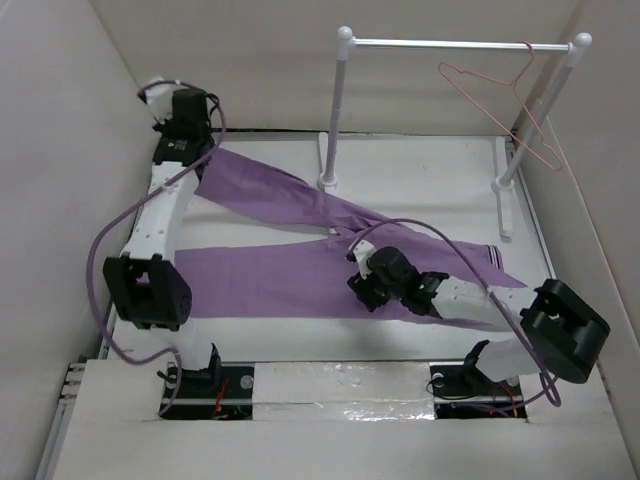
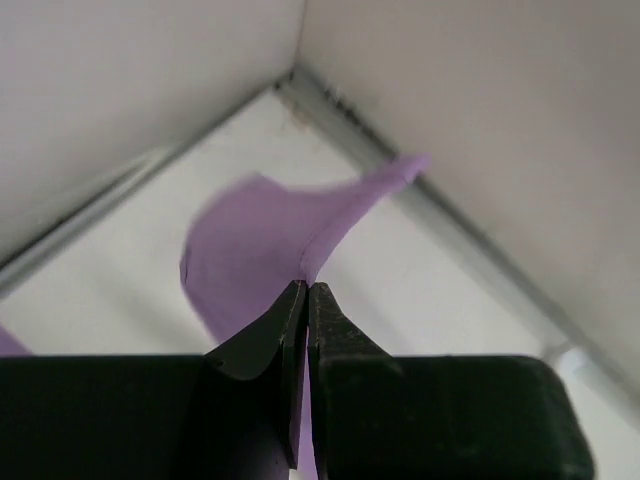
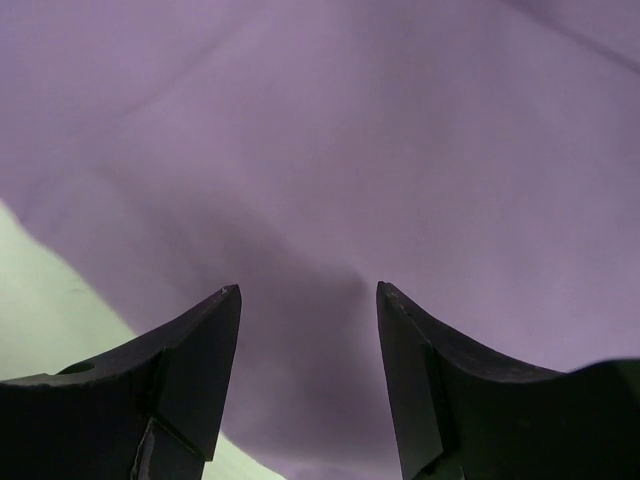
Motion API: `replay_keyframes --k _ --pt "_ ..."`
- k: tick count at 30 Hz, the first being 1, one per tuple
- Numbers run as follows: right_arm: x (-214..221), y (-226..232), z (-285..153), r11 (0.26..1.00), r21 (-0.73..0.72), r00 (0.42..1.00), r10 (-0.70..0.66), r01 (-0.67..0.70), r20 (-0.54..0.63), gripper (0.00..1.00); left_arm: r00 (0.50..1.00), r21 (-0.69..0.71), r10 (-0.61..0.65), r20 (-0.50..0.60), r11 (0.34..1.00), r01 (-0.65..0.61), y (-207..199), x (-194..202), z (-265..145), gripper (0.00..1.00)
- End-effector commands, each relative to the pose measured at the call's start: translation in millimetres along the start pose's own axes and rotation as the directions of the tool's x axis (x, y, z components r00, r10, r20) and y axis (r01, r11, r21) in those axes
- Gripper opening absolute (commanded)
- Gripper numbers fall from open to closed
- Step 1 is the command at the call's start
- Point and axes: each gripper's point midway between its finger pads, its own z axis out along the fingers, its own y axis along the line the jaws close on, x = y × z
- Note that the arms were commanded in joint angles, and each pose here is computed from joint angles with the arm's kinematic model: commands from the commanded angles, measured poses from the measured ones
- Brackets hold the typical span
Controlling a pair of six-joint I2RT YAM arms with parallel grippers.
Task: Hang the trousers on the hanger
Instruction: Flatten out the trousers at the center of the board.
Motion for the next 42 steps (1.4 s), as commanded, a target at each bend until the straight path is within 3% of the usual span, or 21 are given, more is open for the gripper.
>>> replay_keyframes --k 1,9,18,21,24,25,27,28,29,30,31,32,35,36,37,38,39,40,41,42 --pt "-17.4 22.8 11.8 1.0 -0.024 0.998 -0.015 0.016 0.068 0.62 0.984 0.061 -0.141 0.109 0.989 0.135 14.9 -78.5 -38.8 0.0" --pt "49.3 73.4 -2.4 0.996 -0.088 0.998 -0.006 0.001 -0.057 0.6 0.978 0.032 -0.152 0.141 0.988 0.149 34.1 -97.6 -42.0 0.0" --pt "56.7 111.9 -50.6 0.976 -0.217 0.999 0.027 -0.037 -0.047 0.53 0.997 -0.135 -0.006 0.074 0.991 0.016 47.4 -61.1 7.4 0.0" --pt "39.7 108.2 -75.9 0.968 -0.246 0.998 0.059 -0.052 0.019 0.52 0.999 -0.185 0.038 0.011 0.982 -0.035 51.2 -37.1 33.9 0.0" --pt "1.5 79.1 -109.4 0.986 -0.152 0.983 0.095 -0.072 0.154 0.61 0.996 -0.234 0.086 -0.038 0.968 -0.093 53.8 -15.8 55.9 0.0" --pt "-0.5 63.9 -119.0 0.992 -0.1 0.983 0.09 -0.074 0.16 0.64 0.992 -0.22 0.112 -0.062 0.968 -0.123 51.5 -8.3 61.2 0.23" --pt "-33.9 20.8 -146.4 0.986 0.022 0.947 0.152 -0.165 0.284 0.62 0.988 -0.238 0.121 -0.096 0.961 -0.141 52.3 3.6 70.1 0.52" --pt "-38.0 4.5 -153.2 0.983 0.074 0.943 0.137 -0.167 0.303 0.56 0.986 -0.205 0.123 -0.117 0.968 -0.145 46.7 9.2 71.7 0.64" --pt "-45.2 -21.9 -160.5 0.964 0.144 0.926 0.162 -0.221 0.341 0.45 0.983 -0.183 0.134 -0.122 0.971 -0.155 41.7 11.5 68.8 0.7" --pt "-49.8 -36.5 -164.2 0.953 0.185 0.919 0.161 -0.239 0.359 0.14 0.981 -0.144 0.155 -0.119 0.974 -0.172 23.8 19.7 57.7 0.7" --pt "-58.6 -51.6 -169.0 0.943 0.226 0.913 0.146 -0.245 0.38 0.03 0.985 -0.1 0.152 -0.078 0.982 -0.159 5.9 16.7 52.2 0.69" --pt "-62.2 -64.1 -170.3 0.931 0.254 0.91 0.152 -0.263 0.386 0.0 0.986 -0.047 0.154 -0.057 0.987 -0.157 -9.8 13.2 36.1 0.66" --pt "-69.1 -103.4 -156.9 0.902 0.297 0.898 0.179 -0.313 0.402 0.04 0.986 0.168 0.16 -0.052 0.974 -0.15 -78.4 36.8 -22.6 0.57" --pt "-59.7 -121.4 -148.4 0.88 0.323 0.9 0.218 -0.349 0.377 0.21 0.984 0.222 0.154 -0.09 0.966 -0.131 -90.0 60.3 -37.1 0.54" --pt "-56.6 -128.0 -145.6 0.867 0.32 0.891 0.254 -0.383 0.376 0.27 0.981 0.373 0.162 -0.111 0.921 -0.11 -128.7 83.8 -73.8 0.48" --pt "-52.8 -131.3 -142.5 0.865 0.31 0.887 0.27 -0.395 0.375 0.31 0.984 0.46 0.146 -0.106 0.884 -0.082 -139.4 84.6 -106.2 0.45" --pt "-54.5 -128.3 -140.7 0.881 0.265 0.881 0.277 -0.392 0.384 0.35 0.968 0.504 0.209 -0.142 0.857 -0.111 -134.7 128.4 -119.0 0.44" --pt "-57.3 -137.6 -150.7 0.868 0.276 0.861 0.272 -0.412 0.43 0.4 0.969 0.661 0.205 -0.136 0.747 -0.065 -167.6 145.5 -164.4 0.45" --pt "-56.5 -140.6 -156.3 0.862 0.284 0.853 0.269 -0.42 0.447 0.42 0.97 0.731 0.204 -0.13 0.681 -0.045 -169.3 149.2 -192.9 0.47" --pt "-58.5 -144.9 -165.7 0.852 0.298 0.843 0.261 -0.431 0.471 0.43 0.957 0.769 0.253 -0.142 0.637 -0.055 -163.4 183.6 -203.9 0.49"
